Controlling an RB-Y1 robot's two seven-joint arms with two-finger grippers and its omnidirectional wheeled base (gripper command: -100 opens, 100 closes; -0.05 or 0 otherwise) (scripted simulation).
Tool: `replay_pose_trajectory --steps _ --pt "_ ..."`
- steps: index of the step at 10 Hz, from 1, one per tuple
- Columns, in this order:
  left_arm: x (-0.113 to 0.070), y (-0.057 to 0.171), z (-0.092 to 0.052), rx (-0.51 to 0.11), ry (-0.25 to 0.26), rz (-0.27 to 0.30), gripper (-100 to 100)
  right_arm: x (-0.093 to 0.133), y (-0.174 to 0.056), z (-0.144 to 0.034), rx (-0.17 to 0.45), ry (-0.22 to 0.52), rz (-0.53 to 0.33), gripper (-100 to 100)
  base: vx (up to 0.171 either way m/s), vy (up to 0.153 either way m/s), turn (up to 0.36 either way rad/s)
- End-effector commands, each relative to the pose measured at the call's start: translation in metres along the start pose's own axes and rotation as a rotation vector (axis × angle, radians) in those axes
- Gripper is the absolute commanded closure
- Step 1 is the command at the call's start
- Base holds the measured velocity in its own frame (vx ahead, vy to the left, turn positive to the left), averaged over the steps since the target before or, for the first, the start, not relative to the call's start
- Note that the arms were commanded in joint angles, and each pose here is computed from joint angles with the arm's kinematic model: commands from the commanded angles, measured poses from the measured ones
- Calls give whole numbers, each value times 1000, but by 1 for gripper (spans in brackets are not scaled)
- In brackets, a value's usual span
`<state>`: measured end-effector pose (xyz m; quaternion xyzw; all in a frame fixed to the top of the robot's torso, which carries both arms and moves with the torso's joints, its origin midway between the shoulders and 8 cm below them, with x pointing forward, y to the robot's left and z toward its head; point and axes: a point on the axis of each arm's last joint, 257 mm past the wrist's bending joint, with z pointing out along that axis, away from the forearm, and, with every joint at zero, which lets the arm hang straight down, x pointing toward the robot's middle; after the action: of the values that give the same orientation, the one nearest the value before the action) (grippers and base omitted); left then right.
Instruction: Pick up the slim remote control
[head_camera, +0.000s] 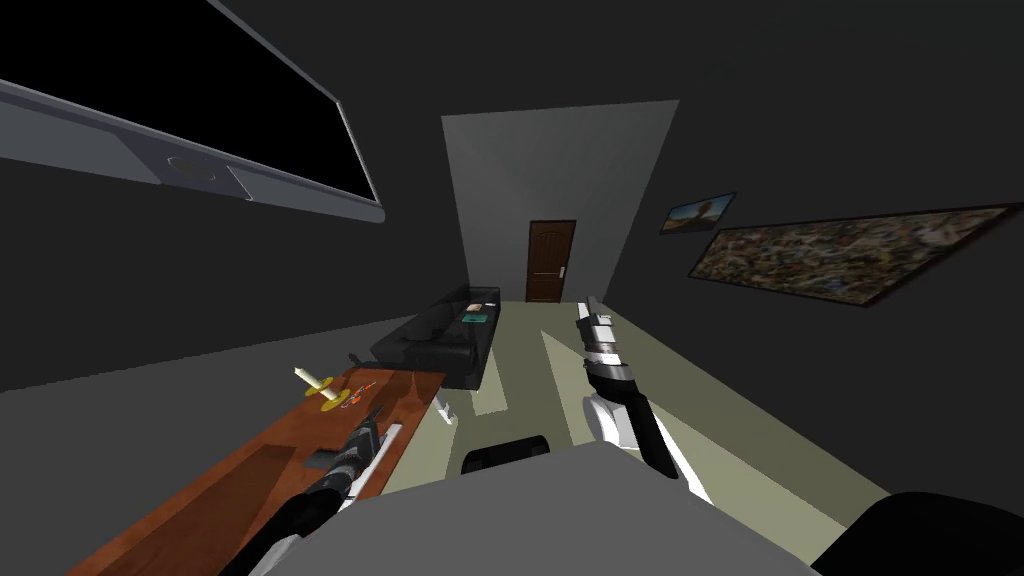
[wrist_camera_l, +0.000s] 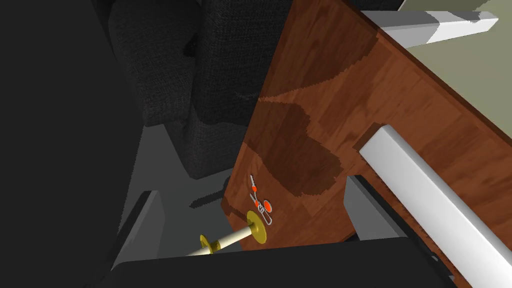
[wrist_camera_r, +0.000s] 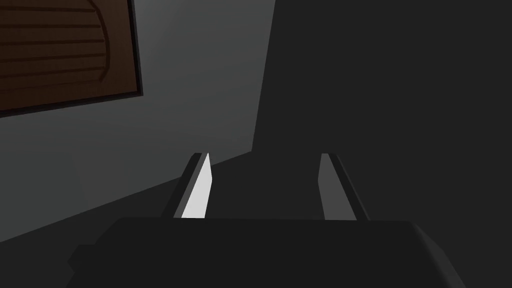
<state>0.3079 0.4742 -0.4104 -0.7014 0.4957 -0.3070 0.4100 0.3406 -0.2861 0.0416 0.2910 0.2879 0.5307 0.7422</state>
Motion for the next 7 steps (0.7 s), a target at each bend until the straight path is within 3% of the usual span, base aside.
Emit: replay_pose_trajectory --steps 1,4,6,7 --pt "-23 25 -2 -70 -35 -45 -100 0 0 0 0 0 0 0 27 -14 -212" --pt "-47 58 -8 -152 -81 -92 -100 0 0 0 0 0 0 0 34 -4 -139" --pt "-79 98 -22 -260 -147 -181 -100 0 0 0 0 0 0 0 61 7 -232" --pt "-83 107 -25 -281 -157 -194 -100 0 0 0 0 0 0 0 57 19 -96"
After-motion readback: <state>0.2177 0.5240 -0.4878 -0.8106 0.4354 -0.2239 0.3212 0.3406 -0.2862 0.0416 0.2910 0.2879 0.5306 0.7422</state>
